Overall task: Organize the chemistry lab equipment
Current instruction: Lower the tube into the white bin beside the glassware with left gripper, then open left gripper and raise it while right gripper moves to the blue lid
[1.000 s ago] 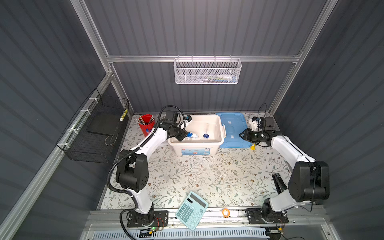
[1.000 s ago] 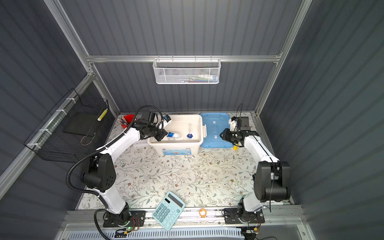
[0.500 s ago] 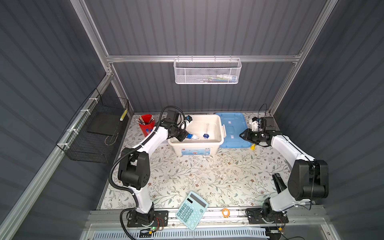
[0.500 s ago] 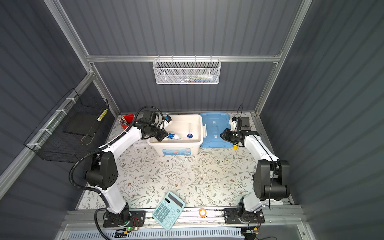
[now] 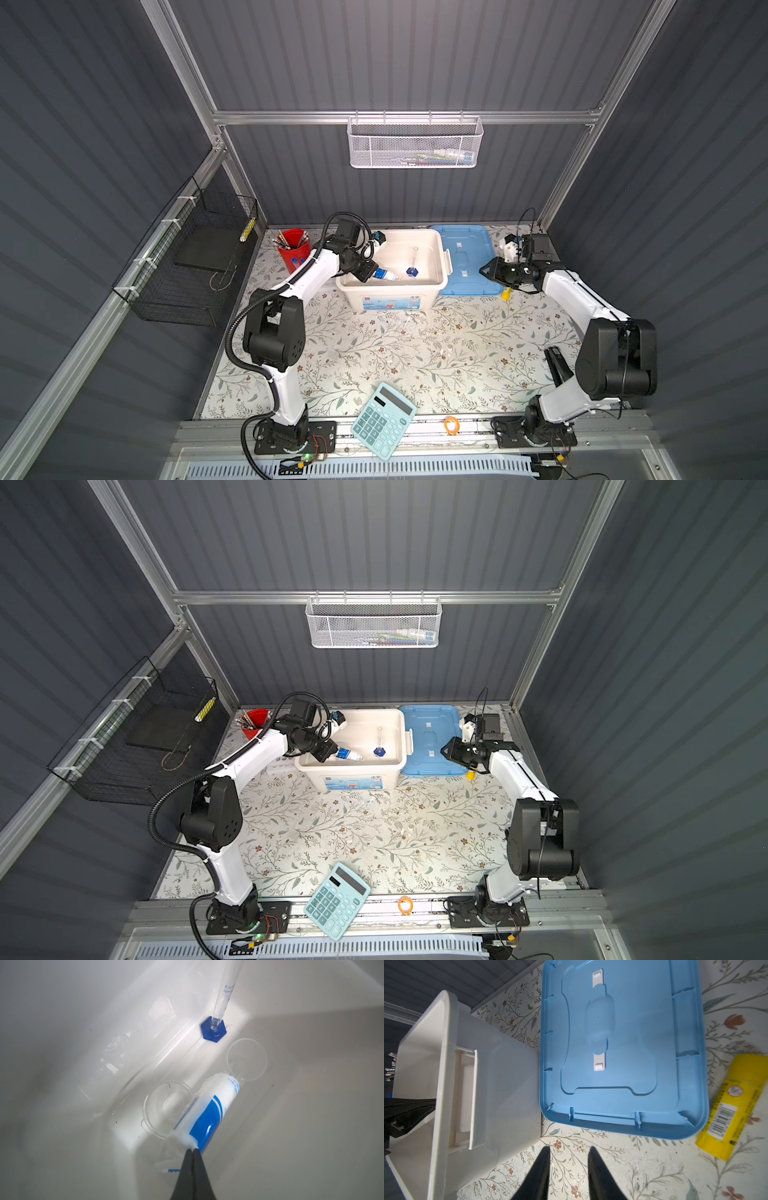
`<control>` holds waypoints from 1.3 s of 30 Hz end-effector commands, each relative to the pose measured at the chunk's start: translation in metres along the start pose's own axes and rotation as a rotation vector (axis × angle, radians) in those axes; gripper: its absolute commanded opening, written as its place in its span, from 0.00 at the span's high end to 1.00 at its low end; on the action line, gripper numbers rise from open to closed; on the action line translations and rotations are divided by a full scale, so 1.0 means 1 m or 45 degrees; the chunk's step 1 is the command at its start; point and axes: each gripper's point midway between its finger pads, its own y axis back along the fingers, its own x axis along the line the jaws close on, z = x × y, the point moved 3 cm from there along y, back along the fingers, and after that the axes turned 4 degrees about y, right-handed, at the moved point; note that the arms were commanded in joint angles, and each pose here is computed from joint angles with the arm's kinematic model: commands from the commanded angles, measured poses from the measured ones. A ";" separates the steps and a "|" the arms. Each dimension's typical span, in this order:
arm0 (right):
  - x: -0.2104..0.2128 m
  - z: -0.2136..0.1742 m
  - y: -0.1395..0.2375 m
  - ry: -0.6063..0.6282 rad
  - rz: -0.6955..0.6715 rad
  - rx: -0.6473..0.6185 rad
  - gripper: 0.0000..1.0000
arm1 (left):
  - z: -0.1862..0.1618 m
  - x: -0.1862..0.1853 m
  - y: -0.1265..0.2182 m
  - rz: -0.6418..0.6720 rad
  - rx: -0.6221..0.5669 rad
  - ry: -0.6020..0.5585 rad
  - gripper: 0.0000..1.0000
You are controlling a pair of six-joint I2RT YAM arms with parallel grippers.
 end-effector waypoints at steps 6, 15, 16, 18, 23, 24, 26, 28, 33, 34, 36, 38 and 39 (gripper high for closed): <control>0.001 0.010 -0.001 0.007 0.027 -0.018 0.67 | -0.004 -0.001 0.004 -0.009 0.090 -0.002 1.00; 0.001 0.011 -0.002 0.005 0.031 -0.015 0.67 | -0.004 -0.002 0.000 -0.062 0.172 0.038 1.00; 0.001 0.011 -0.002 0.004 0.031 -0.014 0.67 | -0.004 -0.002 0.000 -0.058 0.176 0.040 1.00; 0.000 0.011 -0.001 0.006 0.030 -0.015 0.67 | -0.004 -0.003 0.000 -0.047 0.193 0.037 1.00; 0.000 0.012 -0.002 0.008 0.034 -0.016 0.67 | -0.004 -0.008 -0.001 -0.027 0.221 0.014 1.00; 0.000 0.013 -0.002 0.007 0.035 -0.017 0.67 | -0.005 -0.009 -0.001 -0.026 0.226 0.012 1.00; 0.000 0.012 -0.002 0.006 0.035 -0.016 0.67 | -0.006 -0.009 -0.003 -0.023 0.237 0.009 1.00; -0.001 0.013 -0.002 0.005 0.035 -0.015 0.67 | -0.008 -0.010 -0.005 -0.020 0.247 0.007 1.00; -0.001 0.013 -0.001 0.006 0.037 -0.019 0.67 | -0.012 -0.012 -0.010 -0.034 0.263 0.020 1.00; -0.001 0.013 -0.001 0.006 0.036 -0.019 0.67 | -0.012 -0.012 -0.011 -0.035 0.266 0.020 1.00; -0.002 0.012 -0.001 0.005 0.036 -0.017 0.67 | -0.013 -0.012 -0.011 -0.036 0.269 0.024 1.00; -0.003 0.012 -0.001 0.003 0.035 -0.018 0.67 | -0.014 -0.012 -0.013 -0.034 0.273 0.027 1.00; -0.003 0.012 -0.001 0.003 0.035 -0.017 0.67 | -0.015 -0.011 -0.014 -0.032 0.274 0.029 1.00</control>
